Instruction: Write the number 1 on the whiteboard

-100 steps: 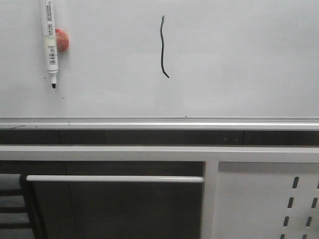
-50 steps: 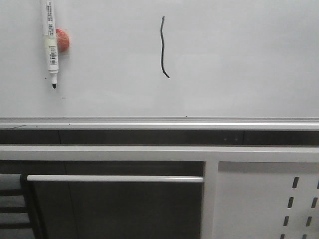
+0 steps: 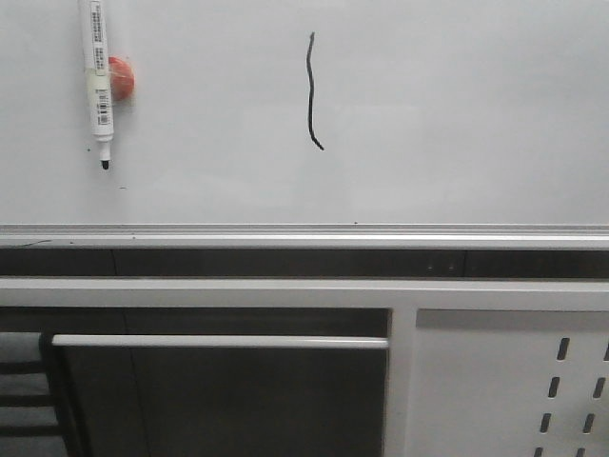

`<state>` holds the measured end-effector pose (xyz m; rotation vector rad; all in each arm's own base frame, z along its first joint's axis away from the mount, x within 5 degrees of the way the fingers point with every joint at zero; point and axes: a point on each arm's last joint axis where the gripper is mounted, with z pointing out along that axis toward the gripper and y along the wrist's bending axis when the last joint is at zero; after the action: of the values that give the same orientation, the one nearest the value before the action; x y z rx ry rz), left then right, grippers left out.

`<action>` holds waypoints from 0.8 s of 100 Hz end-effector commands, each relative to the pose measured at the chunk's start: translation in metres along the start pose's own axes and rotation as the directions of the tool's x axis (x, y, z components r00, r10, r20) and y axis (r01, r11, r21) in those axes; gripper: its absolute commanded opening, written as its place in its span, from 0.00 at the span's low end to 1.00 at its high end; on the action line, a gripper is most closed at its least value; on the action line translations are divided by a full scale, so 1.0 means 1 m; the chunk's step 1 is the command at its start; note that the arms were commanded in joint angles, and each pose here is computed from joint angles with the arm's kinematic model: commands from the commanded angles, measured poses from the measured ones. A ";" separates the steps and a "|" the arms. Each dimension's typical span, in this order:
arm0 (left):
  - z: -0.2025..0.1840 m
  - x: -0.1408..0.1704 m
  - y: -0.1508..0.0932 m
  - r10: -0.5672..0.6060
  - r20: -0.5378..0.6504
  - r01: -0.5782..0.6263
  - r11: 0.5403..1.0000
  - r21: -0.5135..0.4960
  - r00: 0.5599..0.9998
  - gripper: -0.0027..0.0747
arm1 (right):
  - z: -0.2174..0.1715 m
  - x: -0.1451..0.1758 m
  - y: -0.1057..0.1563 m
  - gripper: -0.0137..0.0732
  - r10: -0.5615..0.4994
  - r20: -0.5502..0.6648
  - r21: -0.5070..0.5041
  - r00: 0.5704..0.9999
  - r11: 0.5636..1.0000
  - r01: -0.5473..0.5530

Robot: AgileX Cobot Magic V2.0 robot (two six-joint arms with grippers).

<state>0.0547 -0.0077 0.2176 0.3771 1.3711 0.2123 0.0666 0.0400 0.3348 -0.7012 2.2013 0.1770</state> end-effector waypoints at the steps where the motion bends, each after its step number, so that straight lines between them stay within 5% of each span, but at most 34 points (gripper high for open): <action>1: -0.002 0.004 -0.001 -0.059 0.018 0.059 0.998 -0.017 0.998 0.01 | -0.006 -0.011 -0.002 0.10 -0.003 0.074 0.011 0.997 1.000 0.002; 36: -0.003 0.017 -0.010 -0.300 -0.154 0.309 0.951 0.036 0.941 0.01 | -0.006 -0.010 -0.003 0.10 -0.003 0.061 0.016 0.998 1.000 0.002; 70: -0.005 0.024 -0.016 -0.296 -0.242 0.322 0.944 0.074 0.924 0.01 | -0.006 -0.010 -0.003 0.10 -0.003 0.061 0.016 0.998 1.000 0.002; 80: -0.008 0.032 -0.019 -0.179 -0.327 0.227 0.967 0.113 0.928 0.01 | -0.006 -0.010 -0.003 0.10 -0.003 0.061 0.016 0.998 1.000 0.002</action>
<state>0.0530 -0.0143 0.1871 0.2909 1.7311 -0.0655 0.0660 0.0389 0.3343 -0.7010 2.2150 0.1667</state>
